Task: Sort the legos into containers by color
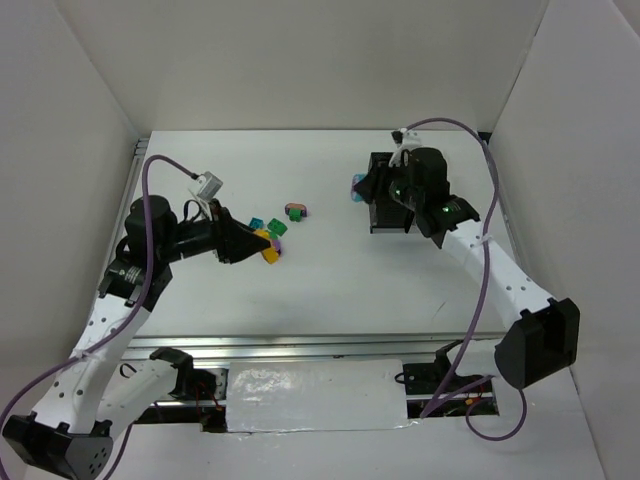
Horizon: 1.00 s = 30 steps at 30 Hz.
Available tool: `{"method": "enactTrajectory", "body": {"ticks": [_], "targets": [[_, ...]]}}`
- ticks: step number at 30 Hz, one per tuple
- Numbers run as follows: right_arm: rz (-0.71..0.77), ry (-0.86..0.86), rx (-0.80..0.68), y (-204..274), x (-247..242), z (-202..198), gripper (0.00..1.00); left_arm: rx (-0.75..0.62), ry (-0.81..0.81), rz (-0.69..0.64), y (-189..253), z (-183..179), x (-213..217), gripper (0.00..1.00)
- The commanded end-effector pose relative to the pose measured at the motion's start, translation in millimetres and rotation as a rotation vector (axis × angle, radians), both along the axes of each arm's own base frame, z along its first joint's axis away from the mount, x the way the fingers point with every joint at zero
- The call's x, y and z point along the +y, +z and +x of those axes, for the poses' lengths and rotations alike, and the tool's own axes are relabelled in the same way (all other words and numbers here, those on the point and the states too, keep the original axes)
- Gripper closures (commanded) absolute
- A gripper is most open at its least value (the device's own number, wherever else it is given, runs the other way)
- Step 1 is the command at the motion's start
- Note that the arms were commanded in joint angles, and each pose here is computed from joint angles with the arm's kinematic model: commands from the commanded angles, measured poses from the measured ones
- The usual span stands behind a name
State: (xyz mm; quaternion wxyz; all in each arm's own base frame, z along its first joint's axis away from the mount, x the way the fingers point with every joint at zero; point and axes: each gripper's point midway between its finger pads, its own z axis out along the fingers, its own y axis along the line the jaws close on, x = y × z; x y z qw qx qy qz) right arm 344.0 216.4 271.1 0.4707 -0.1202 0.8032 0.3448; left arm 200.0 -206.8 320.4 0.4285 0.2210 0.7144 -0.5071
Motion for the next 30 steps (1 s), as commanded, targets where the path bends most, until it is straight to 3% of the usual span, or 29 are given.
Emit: {"method": "enactTrajectory", "body": {"ticks": [1, 7, 13, 22, 27, 28, 29, 30], "targets": [[-0.293, -0.713, -0.031, -15.1, -118.4, 66.7, 1.00, -0.004, 0.379, 0.155, -15.9, 41.0, 42.7, 1.00], [-0.357, -0.897, -0.065, -31.3, -143.9, 91.0, 1.00, -0.005, 0.363, 0.160, -21.1, 35.6, 42.1, 1.00], [-0.430, -0.943, -0.061, -49.7, -151.8, 107.2, 1.00, -0.010, 0.339, 0.154, -20.9, 33.2, 39.2, 1.00], [-0.434, -0.880, -0.032, -71.8, -140.0, 119.3, 0.81, -0.012, 0.309, 0.145, -20.6, 31.8, 35.0, 1.00], [-0.427, -0.867, -0.036, -68.0, -137.1, 122.9, 0.64, -0.006, 0.294, 0.142, -21.1, 31.2, 32.9, 1.00], [-0.426, -0.866, -0.035, -67.9, -136.8, 122.8, 0.54, -0.005, 0.294, 0.143, -21.7, 31.2, 32.9, 1.00], [-0.431, -0.863, -0.029, -68.3, -137.1, 121.2, 0.29, -0.005, 0.293, 0.142, -21.3, 30.9, 32.8, 1.00], [-0.418, -0.868, -0.028, -65.3, -136.8, 119.6, 0.21, -0.004, 0.292, 0.143, -21.6, 30.8, 33.0, 1.00]]}}
